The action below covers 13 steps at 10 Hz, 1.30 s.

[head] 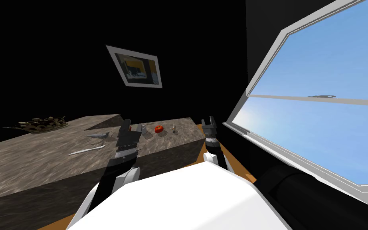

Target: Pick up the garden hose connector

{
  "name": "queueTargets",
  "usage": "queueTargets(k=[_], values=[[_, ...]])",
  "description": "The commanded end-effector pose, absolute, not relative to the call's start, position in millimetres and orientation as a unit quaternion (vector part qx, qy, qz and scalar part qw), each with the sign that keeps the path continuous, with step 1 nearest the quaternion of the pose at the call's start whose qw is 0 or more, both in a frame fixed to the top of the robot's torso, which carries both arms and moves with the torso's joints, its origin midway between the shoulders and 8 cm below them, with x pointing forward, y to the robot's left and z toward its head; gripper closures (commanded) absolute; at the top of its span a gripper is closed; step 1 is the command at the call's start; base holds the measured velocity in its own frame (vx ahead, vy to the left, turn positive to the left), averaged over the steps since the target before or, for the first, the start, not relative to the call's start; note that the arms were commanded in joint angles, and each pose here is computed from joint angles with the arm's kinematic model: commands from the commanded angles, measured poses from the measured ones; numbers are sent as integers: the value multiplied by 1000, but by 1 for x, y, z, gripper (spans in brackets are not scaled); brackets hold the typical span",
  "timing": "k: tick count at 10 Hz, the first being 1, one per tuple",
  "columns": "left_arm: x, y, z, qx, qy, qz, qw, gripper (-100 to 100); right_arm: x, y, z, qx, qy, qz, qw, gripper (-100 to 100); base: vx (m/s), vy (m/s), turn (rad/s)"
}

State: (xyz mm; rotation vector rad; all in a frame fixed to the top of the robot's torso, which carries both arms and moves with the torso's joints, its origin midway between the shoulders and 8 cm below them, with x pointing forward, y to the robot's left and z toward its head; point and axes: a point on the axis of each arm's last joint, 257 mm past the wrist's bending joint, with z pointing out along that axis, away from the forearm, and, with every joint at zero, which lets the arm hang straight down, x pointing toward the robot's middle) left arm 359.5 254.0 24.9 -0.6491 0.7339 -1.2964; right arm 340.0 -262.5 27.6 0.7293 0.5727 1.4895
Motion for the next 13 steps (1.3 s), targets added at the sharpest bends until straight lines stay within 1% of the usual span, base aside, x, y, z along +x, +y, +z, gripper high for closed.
queueTargets(k=[1,3,6,10,13], values=[[363,255,22,-285,340,-578,685,-100,340,-262,28,320,251,653,639,0,-12,-99,3],[369,260,18,-285,350,-576,682,-100,340,-262,28,320,251,653,639,0,-28,-213,17],[382,274,11,-294,362,-570,676,-100,340,-262,28,320,251,653,639,0,-14,-275,11],[392,289,4,-307,369,-564,672,-100,340,-262,28,320,251,653,639,0,-2,-251,11],[410,319,-9,-336,379,-549,665,-100,340,-262,28,320,251,653,639,0,23,-282,21]])
